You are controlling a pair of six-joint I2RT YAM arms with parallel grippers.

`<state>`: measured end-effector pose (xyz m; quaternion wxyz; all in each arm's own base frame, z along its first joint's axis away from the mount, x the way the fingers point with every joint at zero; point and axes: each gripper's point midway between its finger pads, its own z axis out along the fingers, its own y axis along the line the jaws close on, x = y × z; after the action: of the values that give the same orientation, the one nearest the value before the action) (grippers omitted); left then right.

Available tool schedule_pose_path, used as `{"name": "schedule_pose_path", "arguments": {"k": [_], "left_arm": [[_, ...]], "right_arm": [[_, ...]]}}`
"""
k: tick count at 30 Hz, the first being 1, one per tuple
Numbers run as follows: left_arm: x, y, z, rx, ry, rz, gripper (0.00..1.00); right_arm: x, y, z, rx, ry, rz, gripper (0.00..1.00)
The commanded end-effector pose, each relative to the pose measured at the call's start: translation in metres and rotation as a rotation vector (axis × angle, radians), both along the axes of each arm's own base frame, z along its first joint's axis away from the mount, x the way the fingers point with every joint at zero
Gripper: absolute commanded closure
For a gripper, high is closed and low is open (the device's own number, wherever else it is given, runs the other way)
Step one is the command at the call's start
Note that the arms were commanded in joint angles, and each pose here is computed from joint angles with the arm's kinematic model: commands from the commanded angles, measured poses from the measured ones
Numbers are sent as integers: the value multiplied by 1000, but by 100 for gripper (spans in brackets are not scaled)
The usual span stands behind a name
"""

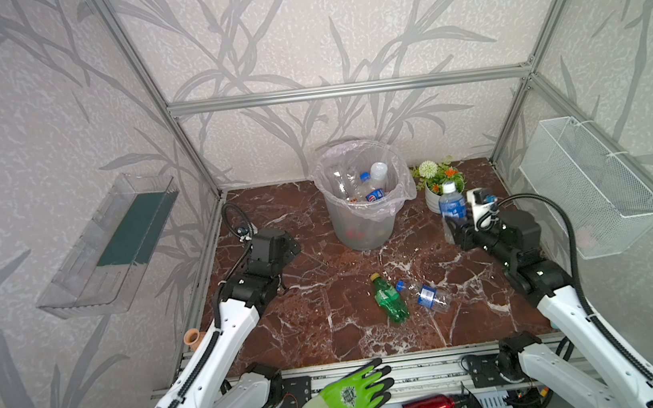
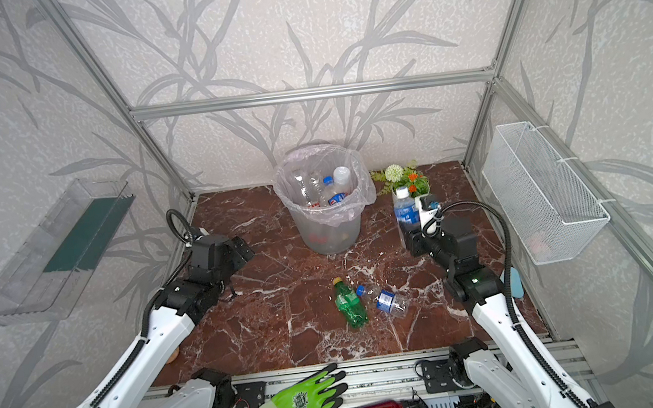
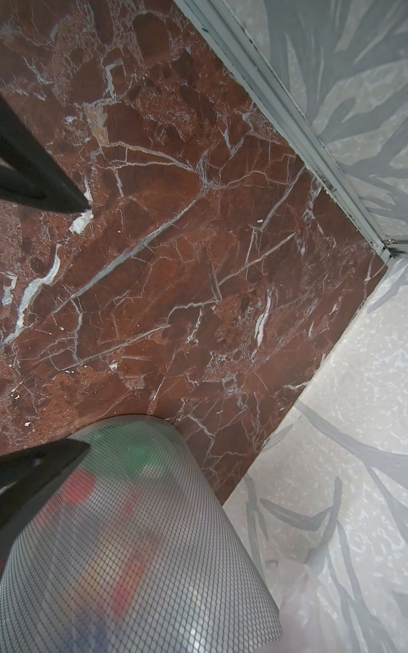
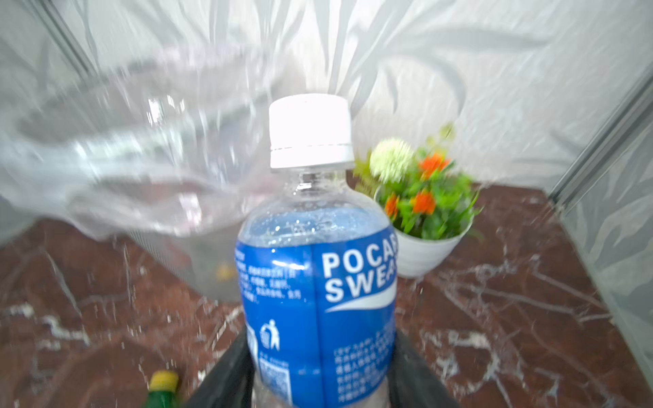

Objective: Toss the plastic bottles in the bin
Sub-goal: 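Lift the Pocari Sweat bottle with the right gripper and drop it into the bin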

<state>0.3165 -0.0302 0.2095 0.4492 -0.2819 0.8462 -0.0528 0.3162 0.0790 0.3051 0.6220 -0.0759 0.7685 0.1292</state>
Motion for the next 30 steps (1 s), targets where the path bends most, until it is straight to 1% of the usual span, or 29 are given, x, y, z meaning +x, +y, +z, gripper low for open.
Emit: {"name": "schedule_pose_path", "arguments": {"k": [1,3,6,7,8,10,12,13,14,15,16,17,19,23,25,27,30], "left_arm": [[0,1,-8,-8,22,12,1],[0,-1,-8,-17,24,4,1],[0,-2,-8,-21,25,-3,1],[-1,-2,-9,-22,27,-5,1],[-1,-3,-9,-23,27,-7,1],[-2,-3,-10,-26,30,-6,1],[-2,-3,-11,-29,31,-7,1],[-3,-3,-11,-30,32,-8,1],[-3,-4,-12,-30,37,-12,1],[-4,-4,-12,-27,39,-13,1],[-4,-3,-11,-24,41,-14,1],[-6,-2,-12,-20,46,-14,1],[-8,-1,-12,-15,45,-11,1],[-11,1,-14,-17,39,-3,1],[-11,0,-16,-20,42,-6,1],[-11,0,-17,-21,47,-8,1],[-11,-1,-19,-19,56,-12,1]], "right_arm": [[5,5,91,137,-210,28,43],[16,14,125,200,-248,68,43],[47,43,152,323,-214,184,46],[55,58,155,338,-197,224,47],[67,78,153,329,-167,262,47],[83,118,142,262,-105,316,46],[99,153,121,188,-12,351,43],[105,161,114,169,21,356,40],[111,166,106,148,59,349,33],[117,164,101,136,81,320,21],[120,160,100,123,86,292,13],[121,153,103,105,72,257,9],[117,138,113,84,27,203,4],[96,106,134,81,-45,133,2],[87,92,134,70,-56,105,2],[76,80,126,50,-48,87,2],[61,70,96,-8,13,85,2]]}}
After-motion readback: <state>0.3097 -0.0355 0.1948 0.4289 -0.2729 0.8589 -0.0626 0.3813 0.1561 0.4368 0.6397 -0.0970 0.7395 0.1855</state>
